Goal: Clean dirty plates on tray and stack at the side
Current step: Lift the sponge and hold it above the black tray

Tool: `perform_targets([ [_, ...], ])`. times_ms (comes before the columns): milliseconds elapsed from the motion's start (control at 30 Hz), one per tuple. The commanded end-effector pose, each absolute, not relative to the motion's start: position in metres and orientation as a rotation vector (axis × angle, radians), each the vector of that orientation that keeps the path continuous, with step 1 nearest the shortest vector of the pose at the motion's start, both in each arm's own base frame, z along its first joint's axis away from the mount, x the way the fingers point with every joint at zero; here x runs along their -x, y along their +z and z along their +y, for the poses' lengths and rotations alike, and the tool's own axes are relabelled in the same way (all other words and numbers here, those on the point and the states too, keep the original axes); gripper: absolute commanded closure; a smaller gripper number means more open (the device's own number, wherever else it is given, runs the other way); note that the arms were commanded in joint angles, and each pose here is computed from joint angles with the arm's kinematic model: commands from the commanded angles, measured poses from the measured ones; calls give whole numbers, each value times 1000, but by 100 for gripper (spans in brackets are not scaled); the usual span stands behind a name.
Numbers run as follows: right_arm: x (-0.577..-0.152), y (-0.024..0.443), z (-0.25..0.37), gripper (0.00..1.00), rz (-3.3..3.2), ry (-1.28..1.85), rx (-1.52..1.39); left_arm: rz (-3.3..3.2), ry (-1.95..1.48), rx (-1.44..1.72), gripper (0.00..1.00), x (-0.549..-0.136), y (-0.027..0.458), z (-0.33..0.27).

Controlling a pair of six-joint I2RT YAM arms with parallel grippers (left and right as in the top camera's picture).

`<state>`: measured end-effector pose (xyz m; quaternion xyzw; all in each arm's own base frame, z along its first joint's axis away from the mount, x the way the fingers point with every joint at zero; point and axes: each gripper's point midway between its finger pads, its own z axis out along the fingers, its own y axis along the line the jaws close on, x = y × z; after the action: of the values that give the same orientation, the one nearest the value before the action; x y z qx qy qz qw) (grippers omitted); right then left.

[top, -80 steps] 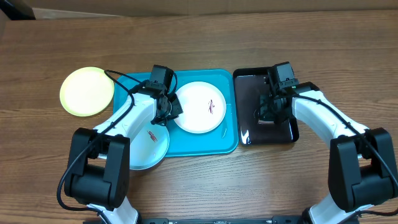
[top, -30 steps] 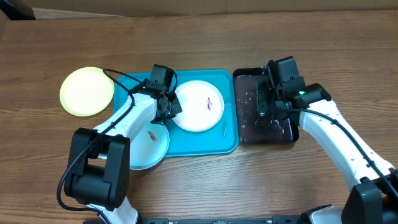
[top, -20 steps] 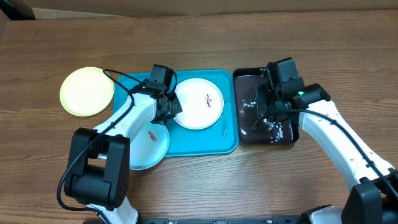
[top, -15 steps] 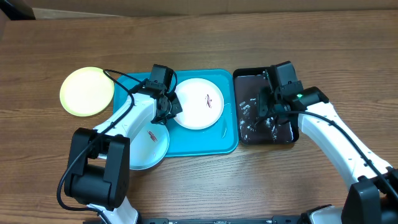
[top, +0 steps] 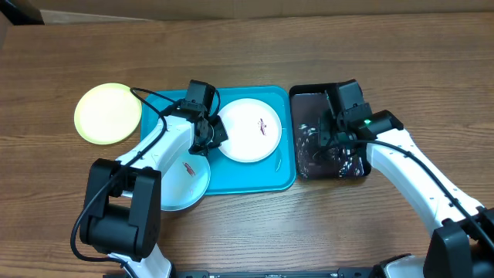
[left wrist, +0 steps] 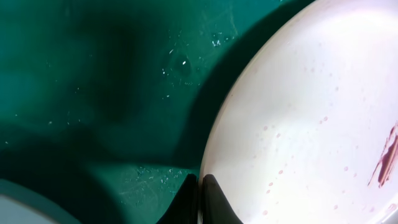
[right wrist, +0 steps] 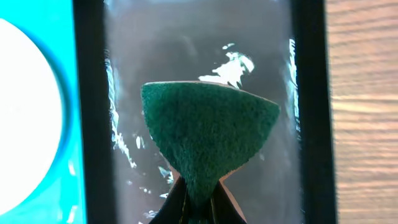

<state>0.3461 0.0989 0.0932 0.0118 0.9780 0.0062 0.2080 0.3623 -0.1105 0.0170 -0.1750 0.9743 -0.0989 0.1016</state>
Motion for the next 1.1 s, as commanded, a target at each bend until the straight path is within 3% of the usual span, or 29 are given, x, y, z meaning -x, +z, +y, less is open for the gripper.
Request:
perform_targets([
  [0,-349,95,102,96,2710,50,-25,2879,-305,485,96,-359,23,-110],
  [1067,-352,94,94,96,2704,42,-103,2972,-304,458,96,-336,19,-120],
])
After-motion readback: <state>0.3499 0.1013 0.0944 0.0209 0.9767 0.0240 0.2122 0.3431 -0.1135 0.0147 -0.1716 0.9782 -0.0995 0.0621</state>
